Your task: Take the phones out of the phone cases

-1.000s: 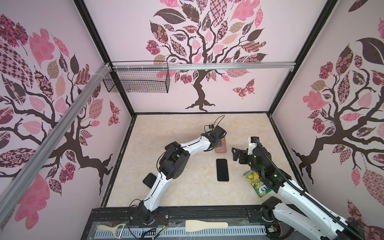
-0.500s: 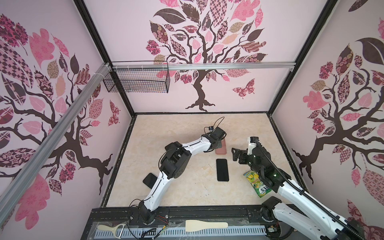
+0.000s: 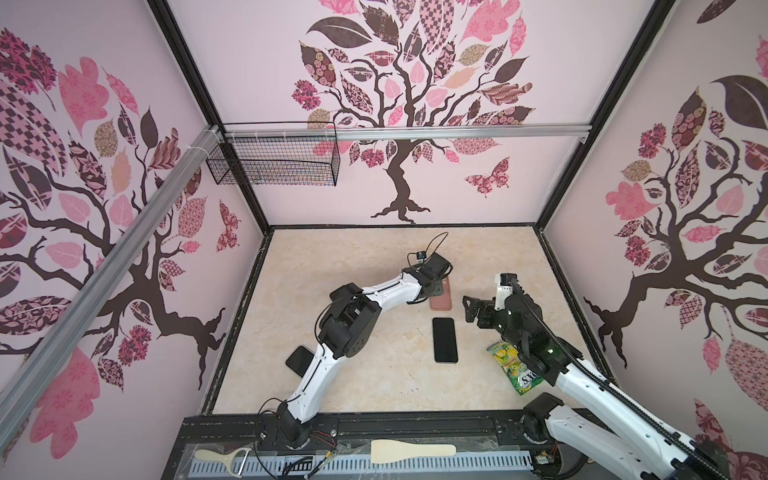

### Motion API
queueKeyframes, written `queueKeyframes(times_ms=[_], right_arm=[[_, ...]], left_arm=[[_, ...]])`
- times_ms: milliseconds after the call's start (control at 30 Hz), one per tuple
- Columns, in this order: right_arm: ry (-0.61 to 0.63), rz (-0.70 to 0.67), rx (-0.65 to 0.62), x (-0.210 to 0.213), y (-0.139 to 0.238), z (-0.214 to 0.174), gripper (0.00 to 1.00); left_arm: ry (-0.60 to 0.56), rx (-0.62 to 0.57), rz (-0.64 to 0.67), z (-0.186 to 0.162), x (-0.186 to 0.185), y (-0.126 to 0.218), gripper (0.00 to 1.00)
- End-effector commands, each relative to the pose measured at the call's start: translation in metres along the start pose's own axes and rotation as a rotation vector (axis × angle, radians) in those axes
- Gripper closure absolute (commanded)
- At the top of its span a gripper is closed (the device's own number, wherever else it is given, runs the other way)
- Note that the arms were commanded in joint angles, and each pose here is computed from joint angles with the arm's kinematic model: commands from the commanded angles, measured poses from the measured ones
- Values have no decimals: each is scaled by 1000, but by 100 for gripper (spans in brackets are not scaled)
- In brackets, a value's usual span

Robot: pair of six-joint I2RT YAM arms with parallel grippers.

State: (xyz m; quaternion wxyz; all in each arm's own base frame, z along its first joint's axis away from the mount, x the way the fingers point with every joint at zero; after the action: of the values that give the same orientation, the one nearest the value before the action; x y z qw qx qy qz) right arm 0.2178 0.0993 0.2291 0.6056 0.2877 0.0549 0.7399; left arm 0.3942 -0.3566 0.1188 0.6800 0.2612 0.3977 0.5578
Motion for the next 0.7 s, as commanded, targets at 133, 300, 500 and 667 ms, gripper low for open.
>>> queueKeyframes(times_ms=[133,300,500,667], right_arm=[[24,111,92,18,-9,-3,2],[82,173,179,52,-27,-20,2],[132,228,281,97,-56,-49,2],[222,269,384,149,-84,-79,2]], left_arm=[[4,-239,-47,35,23,119,26],[-47,-250,-36,19,66,161,2],[128,-164,-87,-4,152,195,2],[308,-171,-80,-20,224,227,2]])
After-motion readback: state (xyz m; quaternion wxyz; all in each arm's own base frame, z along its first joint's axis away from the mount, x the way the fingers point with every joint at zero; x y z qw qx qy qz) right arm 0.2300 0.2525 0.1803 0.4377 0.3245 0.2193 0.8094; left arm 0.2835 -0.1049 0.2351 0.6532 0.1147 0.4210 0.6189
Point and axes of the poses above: each gripper's point midway between its finger pads, its own y axis back along the fingers, its own x axis along the line the jaws close on, z = x × y, the point moved 8 cm from there along y, back along the fingers, and after that the axes turned 3 degrees about -y, right-handed, at the moved point
